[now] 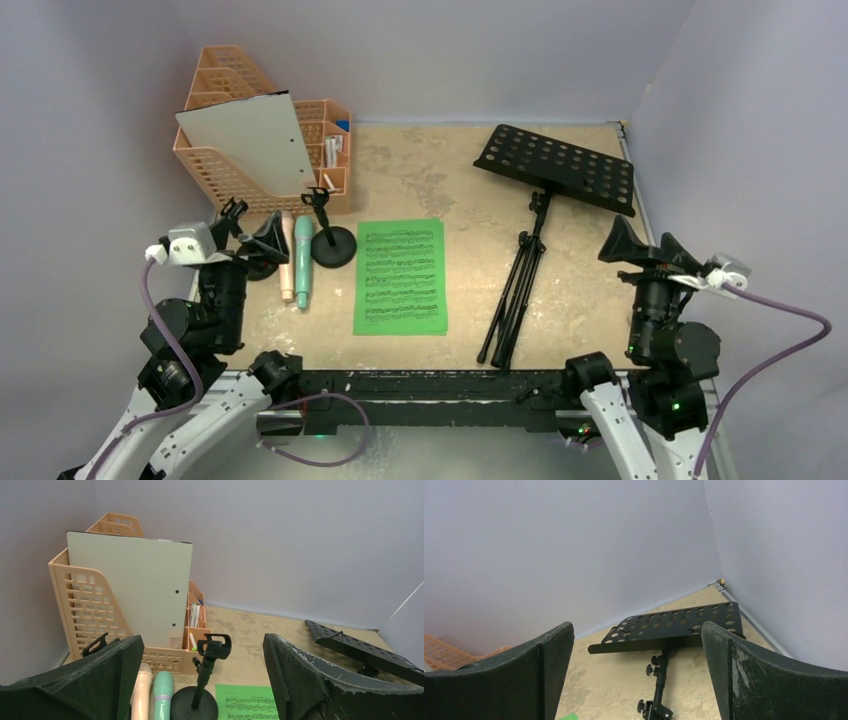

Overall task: Pack up the instrument practice props
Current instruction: Reset both arms

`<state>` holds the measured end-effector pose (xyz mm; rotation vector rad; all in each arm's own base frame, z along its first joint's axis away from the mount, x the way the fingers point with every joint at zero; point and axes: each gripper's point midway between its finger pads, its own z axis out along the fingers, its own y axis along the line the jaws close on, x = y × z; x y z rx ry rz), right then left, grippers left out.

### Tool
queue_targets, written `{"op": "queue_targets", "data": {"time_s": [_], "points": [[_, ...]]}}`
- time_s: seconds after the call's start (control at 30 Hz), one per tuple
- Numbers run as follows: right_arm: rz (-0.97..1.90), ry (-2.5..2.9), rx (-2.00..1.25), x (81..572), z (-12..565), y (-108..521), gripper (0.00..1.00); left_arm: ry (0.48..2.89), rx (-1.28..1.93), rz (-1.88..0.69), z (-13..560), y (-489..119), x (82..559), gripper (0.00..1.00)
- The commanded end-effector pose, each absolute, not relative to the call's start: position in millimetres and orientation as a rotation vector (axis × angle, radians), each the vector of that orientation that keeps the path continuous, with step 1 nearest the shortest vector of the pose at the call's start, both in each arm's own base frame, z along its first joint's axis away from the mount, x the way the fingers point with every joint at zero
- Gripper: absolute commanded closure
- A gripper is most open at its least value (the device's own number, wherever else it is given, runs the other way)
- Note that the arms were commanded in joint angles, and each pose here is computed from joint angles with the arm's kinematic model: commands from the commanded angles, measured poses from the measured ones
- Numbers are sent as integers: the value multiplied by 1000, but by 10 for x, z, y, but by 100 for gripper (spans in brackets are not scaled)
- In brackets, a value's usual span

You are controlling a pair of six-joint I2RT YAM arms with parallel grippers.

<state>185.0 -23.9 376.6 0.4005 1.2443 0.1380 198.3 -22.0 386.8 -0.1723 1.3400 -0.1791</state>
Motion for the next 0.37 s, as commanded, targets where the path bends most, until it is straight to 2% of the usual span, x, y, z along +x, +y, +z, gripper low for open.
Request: {"op": "queue_targets", "data": {"time_s": [0.0, 0.33], "points": [[95, 1171, 404, 1777, 3789, -334, 1, 1276, -225, -124, 3912, -24, 1921, 6], [84, 1181, 411, 1854, 3703, -332, 1, 1252, -254, -102, 3827, 45, 1921, 4]]}}
